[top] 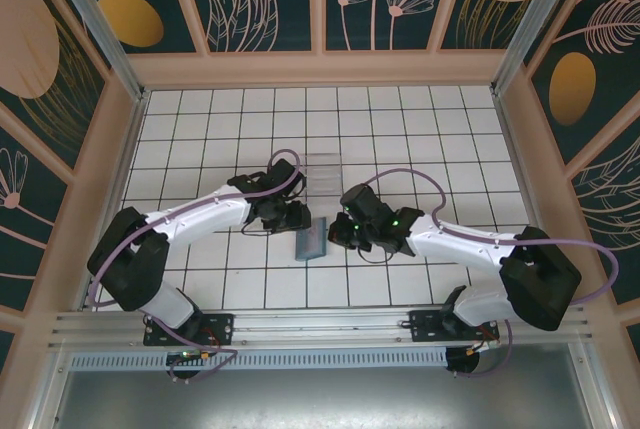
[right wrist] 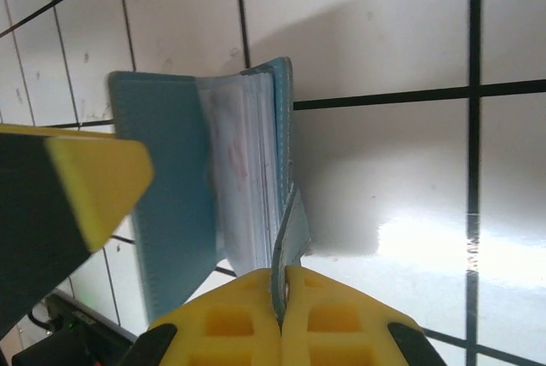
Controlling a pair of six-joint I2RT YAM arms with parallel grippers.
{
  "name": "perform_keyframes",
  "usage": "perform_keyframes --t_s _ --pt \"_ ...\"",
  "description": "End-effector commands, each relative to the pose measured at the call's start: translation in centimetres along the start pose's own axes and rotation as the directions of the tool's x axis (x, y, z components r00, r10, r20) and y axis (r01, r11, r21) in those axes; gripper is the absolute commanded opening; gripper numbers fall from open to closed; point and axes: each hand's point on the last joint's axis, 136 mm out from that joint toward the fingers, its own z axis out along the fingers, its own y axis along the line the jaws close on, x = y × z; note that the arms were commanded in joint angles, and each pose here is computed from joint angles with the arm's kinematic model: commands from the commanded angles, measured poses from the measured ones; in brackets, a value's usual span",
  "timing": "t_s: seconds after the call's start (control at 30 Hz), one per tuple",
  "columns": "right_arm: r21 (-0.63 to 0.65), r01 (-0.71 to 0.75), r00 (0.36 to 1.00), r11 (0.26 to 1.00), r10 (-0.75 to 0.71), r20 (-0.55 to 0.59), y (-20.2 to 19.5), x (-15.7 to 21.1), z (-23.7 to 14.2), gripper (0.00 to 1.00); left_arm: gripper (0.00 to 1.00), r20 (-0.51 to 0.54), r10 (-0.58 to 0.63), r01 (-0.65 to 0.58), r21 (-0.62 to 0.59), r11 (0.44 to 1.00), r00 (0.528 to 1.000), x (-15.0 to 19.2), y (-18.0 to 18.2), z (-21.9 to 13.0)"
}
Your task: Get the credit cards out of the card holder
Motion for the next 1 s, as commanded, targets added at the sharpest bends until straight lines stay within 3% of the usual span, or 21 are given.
perform_keyframes --t_s 0.0,0.27,0.6,0.97 --pt "0.087 -0.021 1.000 0.996 0.020 0.018 -2.9 -0.1 0.0 0.00 0.44 0.010 -0.005 0.005 -0.055 0.998 1.000 0.4 1.2 -0.6" --pt "0.224 -0.016 1.000 0.974 0.014 0.012 -6.9 -0.3 0.1 0.00 0.43 0.019 -0.009 0.011 -0.120 0.993 1.000 0.5 2.7 -0.5" --pt "0.341 -0.004 1.000 0.940 0.005 -0.002 -10.0 0.0 -0.1 0.00 0.37 -0.039 -0.019 0.010 -0.232 0.973 0.999 2.9 6.7 2.2" --pt "0.339 -0.023 0.999 0.941 0.036 -0.031 -10.6 1.5 -0.7 0.00 0.36 -0.084 -0.034 0.020 -0.160 0.987 0.996 4.4 6.5 4.2"
